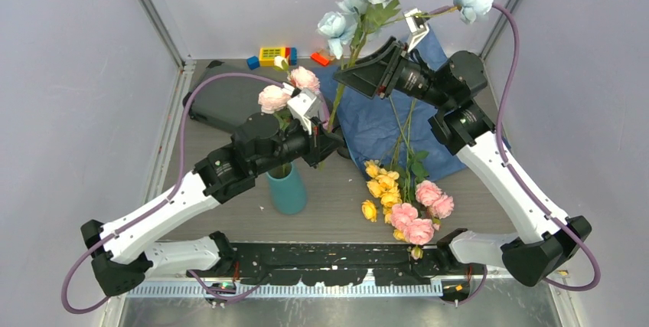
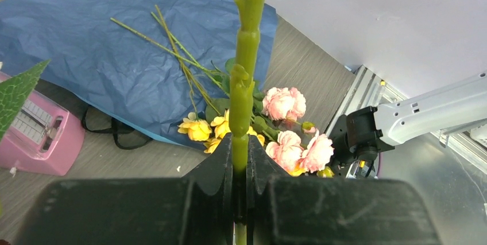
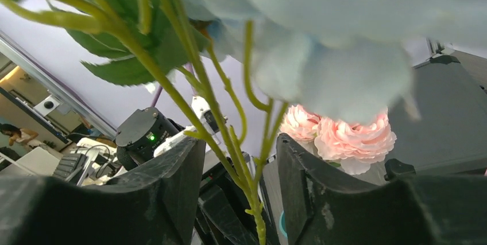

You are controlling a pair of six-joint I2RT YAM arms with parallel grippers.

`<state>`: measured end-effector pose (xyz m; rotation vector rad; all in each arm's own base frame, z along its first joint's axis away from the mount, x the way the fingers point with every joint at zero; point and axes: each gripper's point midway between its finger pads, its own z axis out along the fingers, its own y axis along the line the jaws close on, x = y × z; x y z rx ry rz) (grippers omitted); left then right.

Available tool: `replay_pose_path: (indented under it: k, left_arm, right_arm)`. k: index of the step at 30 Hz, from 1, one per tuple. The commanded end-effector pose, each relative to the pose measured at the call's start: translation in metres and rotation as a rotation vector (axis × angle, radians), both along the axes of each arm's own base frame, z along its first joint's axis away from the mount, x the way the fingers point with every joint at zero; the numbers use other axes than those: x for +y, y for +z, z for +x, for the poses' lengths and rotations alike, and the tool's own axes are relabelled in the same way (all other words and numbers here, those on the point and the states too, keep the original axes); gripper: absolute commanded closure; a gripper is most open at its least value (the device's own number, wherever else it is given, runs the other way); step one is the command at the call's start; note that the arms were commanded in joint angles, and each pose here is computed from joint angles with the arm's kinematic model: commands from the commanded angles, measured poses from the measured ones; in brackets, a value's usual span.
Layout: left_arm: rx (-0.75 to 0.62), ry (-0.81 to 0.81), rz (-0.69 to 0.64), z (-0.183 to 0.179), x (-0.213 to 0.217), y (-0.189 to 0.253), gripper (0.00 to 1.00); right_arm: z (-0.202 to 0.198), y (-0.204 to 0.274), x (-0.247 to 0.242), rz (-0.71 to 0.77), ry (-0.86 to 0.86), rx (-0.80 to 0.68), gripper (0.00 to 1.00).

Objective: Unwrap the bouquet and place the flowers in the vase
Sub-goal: Pick up the fake flower from the wrapping paper.

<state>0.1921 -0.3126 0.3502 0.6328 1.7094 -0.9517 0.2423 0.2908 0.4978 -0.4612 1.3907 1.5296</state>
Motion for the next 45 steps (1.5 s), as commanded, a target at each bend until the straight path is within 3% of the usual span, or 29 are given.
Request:
replay_pose_path:
  k: [1,3,4,6,8,10,12,14,17,21,28,34,45]
  left_arm:
    - [-0.012,-0.030,-0.044,-0.002,-0.004,0.015,1.00]
    - [-0.011,-0.035,-0.038,-0.002,-0.004,0.013,1.00]
    - [-0.012,-0.040,-0.034,-0.002,-0.004,0.013,1.00]
    - [-0.018,-0.046,-0.023,0.000,-0.002,0.015,0.99]
    - [-0.029,-0.052,-0.018,0.002,0.000,0.020,0.84]
    - [-0.046,-0.062,-0.012,0.006,0.001,0.027,0.52]
    - [-0.079,-0.069,-0.009,0.010,0.004,0.041,0.30]
    - [-0.104,-0.076,0.002,0.015,0.007,0.053,0.16]
    - [-0.153,-0.079,0.023,0.025,0.012,0.073,0.07]
    - [-0.190,0.052,0.098,0.062,0.032,0.091,0.03]
    - [-0.251,0.281,0.076,0.113,0.085,0.141,0.02]
    - [-0.197,0.505,0.049,0.155,0.151,0.143,0.02]
    - [-0.121,0.697,0.060,0.171,0.214,0.109,0.02]
  right_arm:
    - [-0.009,0.033,-0.004,0.055,-0.005,-0.108,0.50]
    - [-0.008,0.032,-0.004,0.053,-0.010,-0.111,0.68]
    - [-0.007,0.032,-0.004,0.052,-0.017,-0.113,0.83]
    - [-0.003,0.029,-0.006,0.031,-0.047,-0.122,0.98]
    - [0.002,0.024,-0.011,-0.003,-0.105,-0.137,1.00]
    - [0.007,0.020,-0.018,-0.040,-0.168,-0.159,1.00]
    - [0.010,0.018,-0.026,-0.070,-0.235,-0.185,1.00]
    - [0.015,0.011,-0.034,-0.097,-0.296,-0.195,1.00]
    - [0.020,0.005,-0.043,-0.113,-0.366,-0.213,1.00]
    - [0.019,-0.001,-0.048,-0.102,-0.393,-0.218,1.00]
    - [0.007,-0.001,-0.044,-0.084,-0.370,-0.248,1.00]
    - [-0.007,0.003,-0.020,-0.082,-0.313,-0.295,1.00]
    - [-0.032,0.014,0.042,-0.086,-0.216,-0.410,1.00]
